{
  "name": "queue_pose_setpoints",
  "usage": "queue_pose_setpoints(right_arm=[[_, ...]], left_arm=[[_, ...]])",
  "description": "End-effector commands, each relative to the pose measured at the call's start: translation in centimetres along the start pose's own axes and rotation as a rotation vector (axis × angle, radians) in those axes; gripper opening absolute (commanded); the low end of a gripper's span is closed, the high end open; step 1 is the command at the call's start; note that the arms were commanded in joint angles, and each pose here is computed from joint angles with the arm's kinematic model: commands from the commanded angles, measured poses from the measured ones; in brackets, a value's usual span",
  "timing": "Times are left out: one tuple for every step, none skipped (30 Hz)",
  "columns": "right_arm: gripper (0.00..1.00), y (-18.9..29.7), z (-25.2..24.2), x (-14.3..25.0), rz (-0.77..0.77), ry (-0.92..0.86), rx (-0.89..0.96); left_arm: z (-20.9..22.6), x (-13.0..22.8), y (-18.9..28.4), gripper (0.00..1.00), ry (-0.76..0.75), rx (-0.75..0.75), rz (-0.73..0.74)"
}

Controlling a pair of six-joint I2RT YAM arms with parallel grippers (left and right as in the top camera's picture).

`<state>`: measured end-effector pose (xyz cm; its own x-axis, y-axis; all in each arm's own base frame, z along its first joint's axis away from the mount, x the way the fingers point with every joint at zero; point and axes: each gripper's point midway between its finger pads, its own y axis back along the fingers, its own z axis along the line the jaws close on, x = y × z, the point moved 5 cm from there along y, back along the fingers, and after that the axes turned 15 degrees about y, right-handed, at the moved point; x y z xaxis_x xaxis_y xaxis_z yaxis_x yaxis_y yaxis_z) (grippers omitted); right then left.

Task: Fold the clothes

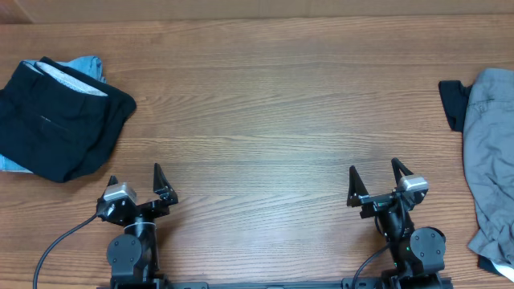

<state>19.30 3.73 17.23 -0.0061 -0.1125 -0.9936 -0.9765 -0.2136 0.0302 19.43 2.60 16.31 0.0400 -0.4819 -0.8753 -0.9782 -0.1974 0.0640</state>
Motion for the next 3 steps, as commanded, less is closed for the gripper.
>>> queue_pose_setpoints(right_arm=[[1.00, 0.00, -0.15, 0.14, -0.006, 0.003, 0.013], [1.00, 0.00, -0.15, 0.13, -0.007, 0.003, 0.013], [1.00, 0.00, -0.15, 0.14, -0.006, 0.003, 0.013]], left_arm=[[0.02, -0.04, 0.03, 1.00, -0.029, -0.002, -0.008], [0.02, -0.03, 0.03, 1.00, -0.029, -0.002, -0.008], [0.02, -0.04, 0.03, 1.00, -0.029, -0.002, -0.008]])
